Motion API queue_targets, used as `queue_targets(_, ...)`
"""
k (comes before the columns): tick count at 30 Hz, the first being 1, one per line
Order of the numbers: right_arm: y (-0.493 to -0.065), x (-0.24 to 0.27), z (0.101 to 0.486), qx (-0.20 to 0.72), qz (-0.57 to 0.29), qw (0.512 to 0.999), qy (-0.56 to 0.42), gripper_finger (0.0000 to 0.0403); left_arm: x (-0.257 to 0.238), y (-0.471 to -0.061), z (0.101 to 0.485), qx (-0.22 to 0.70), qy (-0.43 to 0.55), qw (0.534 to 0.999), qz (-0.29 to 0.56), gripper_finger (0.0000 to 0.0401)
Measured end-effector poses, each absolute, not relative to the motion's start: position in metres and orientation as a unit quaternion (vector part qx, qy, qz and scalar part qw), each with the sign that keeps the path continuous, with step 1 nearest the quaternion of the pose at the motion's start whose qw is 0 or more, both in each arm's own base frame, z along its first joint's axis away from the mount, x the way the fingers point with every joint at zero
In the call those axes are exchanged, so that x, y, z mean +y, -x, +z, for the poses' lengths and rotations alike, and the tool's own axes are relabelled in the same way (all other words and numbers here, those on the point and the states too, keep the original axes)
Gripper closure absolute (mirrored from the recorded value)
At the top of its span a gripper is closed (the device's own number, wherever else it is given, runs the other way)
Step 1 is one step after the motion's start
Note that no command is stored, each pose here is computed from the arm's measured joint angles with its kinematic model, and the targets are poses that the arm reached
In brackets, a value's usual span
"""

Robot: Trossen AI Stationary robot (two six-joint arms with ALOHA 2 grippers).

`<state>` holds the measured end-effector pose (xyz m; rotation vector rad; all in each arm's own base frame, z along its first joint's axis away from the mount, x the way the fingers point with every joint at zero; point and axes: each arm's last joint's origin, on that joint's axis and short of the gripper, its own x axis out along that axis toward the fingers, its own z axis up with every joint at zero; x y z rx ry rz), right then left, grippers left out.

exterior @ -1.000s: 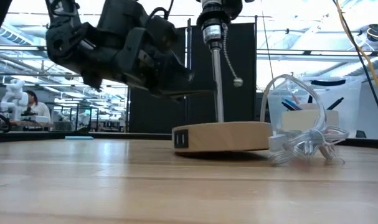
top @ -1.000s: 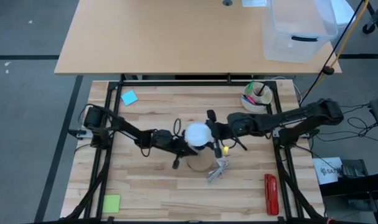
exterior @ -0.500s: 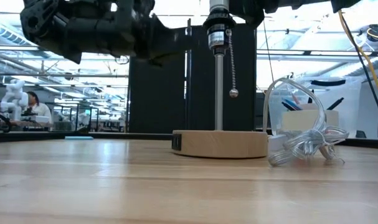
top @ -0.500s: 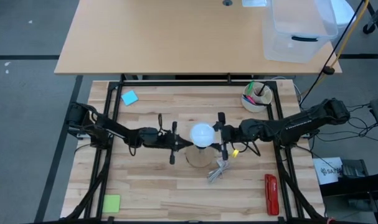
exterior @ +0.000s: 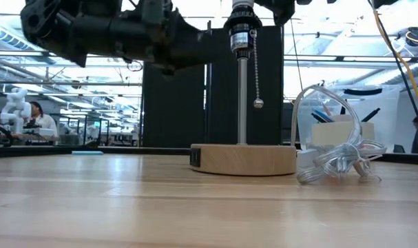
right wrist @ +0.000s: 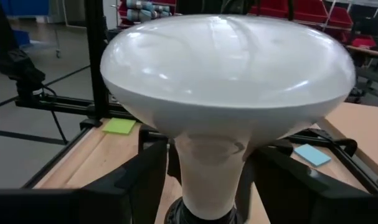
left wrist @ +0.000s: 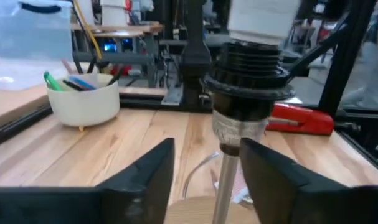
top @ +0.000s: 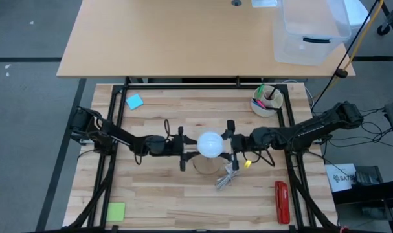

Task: Screw lightbulb
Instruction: Remove the lightbulb from the lamp

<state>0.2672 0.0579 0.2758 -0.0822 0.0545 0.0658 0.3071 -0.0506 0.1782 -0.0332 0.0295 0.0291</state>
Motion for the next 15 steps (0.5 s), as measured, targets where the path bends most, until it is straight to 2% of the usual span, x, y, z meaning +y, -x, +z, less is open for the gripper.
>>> queue_targets(5, -0.267, 0.060, 0.276, 0.027, 0.013, 0.999, 0.044, 0.0181, -0.054, -0.321, 0.180, 0.027, 0.017, 0.999, 0.015, 0.0176)
queue_targets(15, -0.267, 0.059, 0.277, 0.020, -0.008, 0.999, 0.039, 0.0181, -0.060, -0.344, 0.176, 0.027, 0.019, 0.999, -0.007, 0.0172)
